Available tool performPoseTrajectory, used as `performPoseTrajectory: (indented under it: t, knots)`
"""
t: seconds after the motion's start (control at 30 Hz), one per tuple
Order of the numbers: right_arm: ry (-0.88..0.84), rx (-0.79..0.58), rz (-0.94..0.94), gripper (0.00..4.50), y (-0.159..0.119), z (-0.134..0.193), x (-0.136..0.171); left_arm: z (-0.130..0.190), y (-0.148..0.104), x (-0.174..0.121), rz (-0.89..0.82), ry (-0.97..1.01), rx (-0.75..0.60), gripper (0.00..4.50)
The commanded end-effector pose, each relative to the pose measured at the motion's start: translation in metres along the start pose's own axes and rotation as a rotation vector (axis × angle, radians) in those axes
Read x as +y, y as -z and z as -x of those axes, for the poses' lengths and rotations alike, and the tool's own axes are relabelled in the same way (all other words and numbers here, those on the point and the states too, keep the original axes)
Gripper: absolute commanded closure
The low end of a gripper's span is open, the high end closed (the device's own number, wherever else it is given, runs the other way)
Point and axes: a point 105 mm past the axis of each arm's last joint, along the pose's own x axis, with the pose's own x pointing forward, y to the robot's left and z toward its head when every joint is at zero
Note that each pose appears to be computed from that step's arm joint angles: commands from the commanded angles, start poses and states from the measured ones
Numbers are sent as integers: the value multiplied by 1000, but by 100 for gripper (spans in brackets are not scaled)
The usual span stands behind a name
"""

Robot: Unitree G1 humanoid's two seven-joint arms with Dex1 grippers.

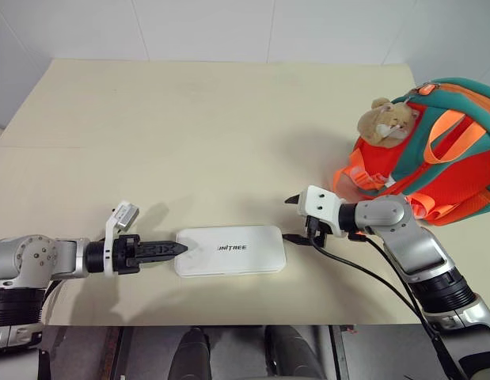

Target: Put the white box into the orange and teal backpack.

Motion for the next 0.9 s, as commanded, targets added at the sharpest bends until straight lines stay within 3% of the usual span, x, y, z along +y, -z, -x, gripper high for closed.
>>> performPoseTrajectory:
  t: [0.03, 0.9]
  knots:
    - [8, -39, 40, 6, -12, 1, -2, 0, -8, -1, -51, -26, -1, 0]
    - [29, -36, 33, 6, -12, 7, -3, -19, -24, -4, -78, 125, -25, 0]
